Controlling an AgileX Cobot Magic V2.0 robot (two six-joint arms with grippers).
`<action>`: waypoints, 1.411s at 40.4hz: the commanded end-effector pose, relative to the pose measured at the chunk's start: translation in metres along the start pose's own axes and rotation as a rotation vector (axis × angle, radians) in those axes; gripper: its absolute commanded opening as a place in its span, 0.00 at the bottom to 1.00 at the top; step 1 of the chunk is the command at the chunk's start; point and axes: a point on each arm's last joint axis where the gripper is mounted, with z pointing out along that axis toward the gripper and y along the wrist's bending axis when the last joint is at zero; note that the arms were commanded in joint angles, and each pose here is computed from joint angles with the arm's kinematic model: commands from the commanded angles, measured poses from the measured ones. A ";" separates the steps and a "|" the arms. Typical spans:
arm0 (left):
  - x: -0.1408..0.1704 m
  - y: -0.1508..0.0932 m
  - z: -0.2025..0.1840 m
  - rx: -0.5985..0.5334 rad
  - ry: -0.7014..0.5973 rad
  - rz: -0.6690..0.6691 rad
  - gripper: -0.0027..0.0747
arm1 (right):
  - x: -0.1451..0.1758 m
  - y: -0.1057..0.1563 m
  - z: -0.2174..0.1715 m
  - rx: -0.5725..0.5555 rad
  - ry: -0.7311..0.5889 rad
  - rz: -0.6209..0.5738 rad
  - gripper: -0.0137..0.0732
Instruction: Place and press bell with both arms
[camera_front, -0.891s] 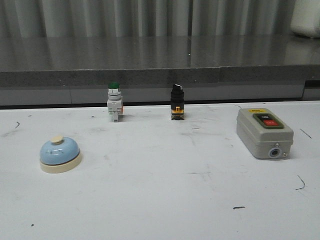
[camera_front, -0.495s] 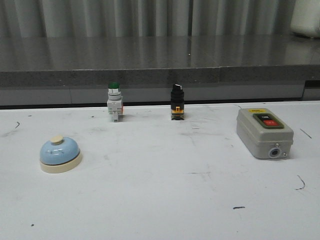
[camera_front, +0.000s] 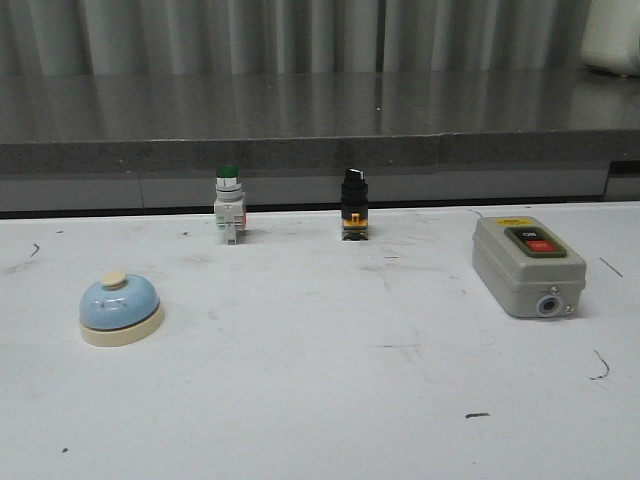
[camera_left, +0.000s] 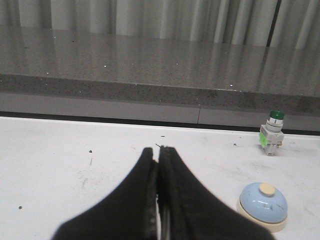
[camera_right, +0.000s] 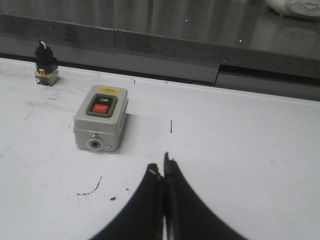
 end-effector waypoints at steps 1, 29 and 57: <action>-0.001 0.000 0.000 0.008 -0.082 -0.016 0.01 | -0.010 -0.002 -0.002 0.018 -0.099 -0.013 0.09; -0.085 -0.007 -0.019 0.040 -0.375 -0.055 0.01 | -0.087 -0.005 -0.030 0.012 -0.317 0.047 0.09; -0.138 -0.013 0.028 0.011 -0.034 -0.039 0.51 | -0.148 -0.008 -0.002 -0.021 -0.112 0.046 0.09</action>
